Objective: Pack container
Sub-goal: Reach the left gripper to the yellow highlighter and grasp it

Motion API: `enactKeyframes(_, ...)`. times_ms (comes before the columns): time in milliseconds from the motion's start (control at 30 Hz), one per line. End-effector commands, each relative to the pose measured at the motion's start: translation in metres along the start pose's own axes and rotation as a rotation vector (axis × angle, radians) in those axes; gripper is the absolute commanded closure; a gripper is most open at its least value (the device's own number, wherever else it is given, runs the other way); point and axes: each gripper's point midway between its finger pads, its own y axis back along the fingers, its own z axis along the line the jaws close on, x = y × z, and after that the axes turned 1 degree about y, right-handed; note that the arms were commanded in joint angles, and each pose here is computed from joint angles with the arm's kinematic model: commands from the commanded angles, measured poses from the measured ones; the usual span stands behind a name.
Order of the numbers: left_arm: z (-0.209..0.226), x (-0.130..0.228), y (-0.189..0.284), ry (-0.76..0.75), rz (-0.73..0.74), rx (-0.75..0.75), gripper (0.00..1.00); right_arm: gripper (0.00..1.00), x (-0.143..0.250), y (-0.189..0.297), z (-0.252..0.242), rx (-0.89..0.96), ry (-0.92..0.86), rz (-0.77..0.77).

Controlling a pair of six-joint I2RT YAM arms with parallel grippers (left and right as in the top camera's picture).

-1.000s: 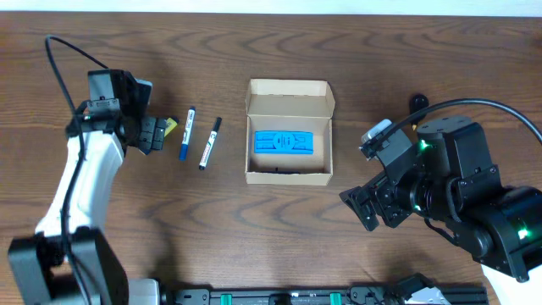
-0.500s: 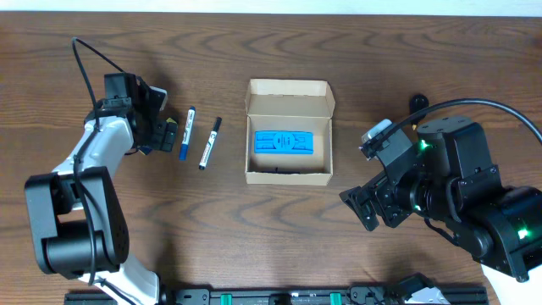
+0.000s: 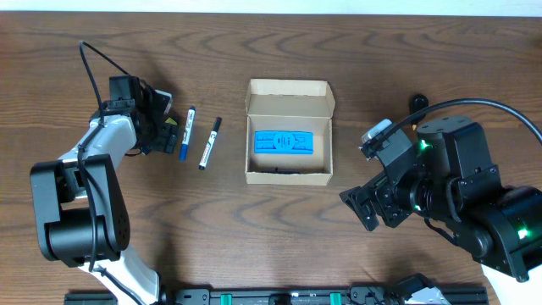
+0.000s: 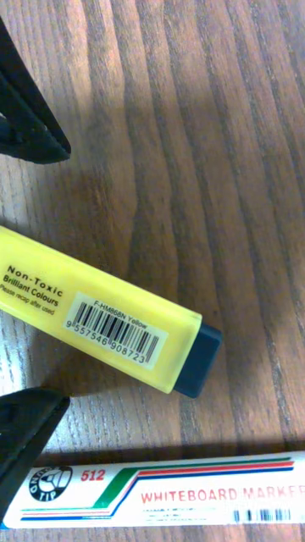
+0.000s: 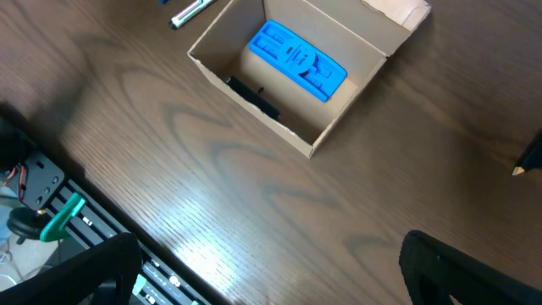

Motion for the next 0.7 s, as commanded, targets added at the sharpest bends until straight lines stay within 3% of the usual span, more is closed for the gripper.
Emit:
enactKeyframes(0, -0.001, 0.001, -0.008, 0.004, 0.015, 0.017, 0.19, 0.01, -0.002, 0.002, 0.000, 0.000, -0.010, -0.008)
enactKeyframes(333, -0.004, 0.004, -0.009, 0.025, 0.024, 0.032, 0.58, 0.01, -0.002, 0.002, 0.000, 0.000, -0.010, -0.008)
enactKeyframes(667, 0.000, -0.011, 0.013, 0.155, -0.001, 0.022, 0.73, 0.01, -0.002, 0.002, 0.000, 0.000, -0.010, -0.008)
